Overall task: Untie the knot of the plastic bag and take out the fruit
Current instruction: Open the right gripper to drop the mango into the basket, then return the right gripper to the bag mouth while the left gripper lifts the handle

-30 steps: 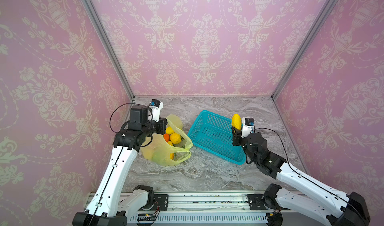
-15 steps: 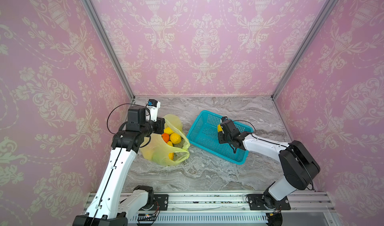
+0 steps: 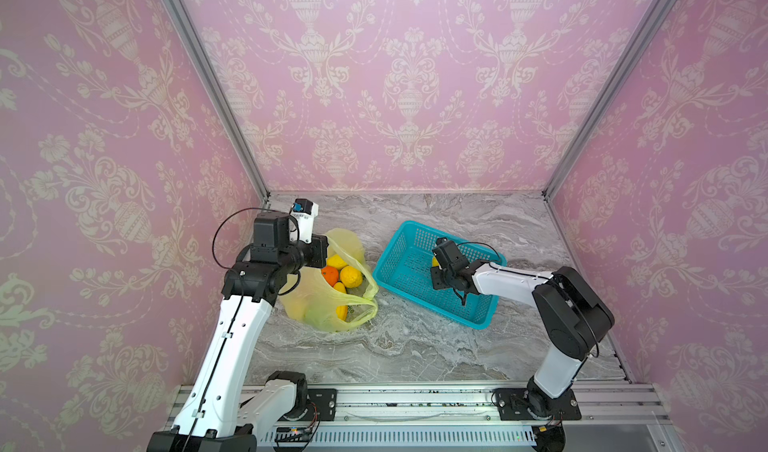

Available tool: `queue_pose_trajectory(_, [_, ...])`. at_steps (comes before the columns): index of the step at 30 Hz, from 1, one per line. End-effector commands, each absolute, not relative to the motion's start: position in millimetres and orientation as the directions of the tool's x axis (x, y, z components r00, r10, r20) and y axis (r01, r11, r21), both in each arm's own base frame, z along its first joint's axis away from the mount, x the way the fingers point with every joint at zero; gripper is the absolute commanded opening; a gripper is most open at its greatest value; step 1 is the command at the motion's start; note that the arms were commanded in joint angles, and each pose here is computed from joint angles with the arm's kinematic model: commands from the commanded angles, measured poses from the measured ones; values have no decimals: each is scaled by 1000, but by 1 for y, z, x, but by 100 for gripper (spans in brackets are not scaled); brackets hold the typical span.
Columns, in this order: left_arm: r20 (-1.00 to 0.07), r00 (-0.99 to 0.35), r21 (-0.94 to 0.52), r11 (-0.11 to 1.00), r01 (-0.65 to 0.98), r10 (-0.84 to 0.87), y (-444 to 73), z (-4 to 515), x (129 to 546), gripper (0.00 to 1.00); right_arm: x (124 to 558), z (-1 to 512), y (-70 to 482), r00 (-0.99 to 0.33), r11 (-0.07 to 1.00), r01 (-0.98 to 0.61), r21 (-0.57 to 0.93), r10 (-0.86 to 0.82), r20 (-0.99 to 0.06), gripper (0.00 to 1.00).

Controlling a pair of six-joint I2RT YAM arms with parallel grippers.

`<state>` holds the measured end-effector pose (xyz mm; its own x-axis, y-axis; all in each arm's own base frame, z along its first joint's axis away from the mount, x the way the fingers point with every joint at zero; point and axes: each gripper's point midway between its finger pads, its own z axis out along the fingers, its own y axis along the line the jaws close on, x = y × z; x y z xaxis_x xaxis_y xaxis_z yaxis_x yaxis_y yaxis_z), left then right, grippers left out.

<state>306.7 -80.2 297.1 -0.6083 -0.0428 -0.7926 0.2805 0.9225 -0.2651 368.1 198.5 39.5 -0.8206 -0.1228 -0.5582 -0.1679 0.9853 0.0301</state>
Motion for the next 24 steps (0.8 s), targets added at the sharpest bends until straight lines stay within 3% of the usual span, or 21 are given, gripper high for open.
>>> queue_pose_trajectory(1, [-797, -601, -299, 907, 295, -67, -84, 300, 308, 0, 368, 52, 193, -797, 986, -162, 26, -116, -593, 67])
queue_pose_trajectory(5, [-797, -600, -315, 895, 316, -69, -88, 302, 307, 0, 362, 72, 189, -758, 984, -175, 39, -109, -643, 72])
queue_pose_trajectory(8, [-797, -599, -323, 888, 327, -69, -91, 303, 307, 0, 353, 97, 191, -706, 972, -223, 78, -105, -701, 70])
queue_pose_trajectory(12, [-798, -599, -329, 884, 332, -73, -92, 303, 307, 0, 323, 147, 210, -567, 917, -376, 132, -115, -816, 48])
queue_pose_trajectory(15, [-797, -599, -330, 884, 330, -74, -92, 303, 307, 0, 283, 187, 245, -393, 809, -575, 125, -138, -909, 35])
queue_pose_trajectory(19, [-800, -595, -333, 882, 335, -76, -92, 304, 307, 0, 227, 199, 299, -222, 616, -786, 47, -210, -952, 27])
queue_pose_trajectory(24, [-801, -594, -341, 874, 346, -77, -95, 305, 307, 0, 208, 181, 349, -193, 514, -858, 1, -321, -927, 18])
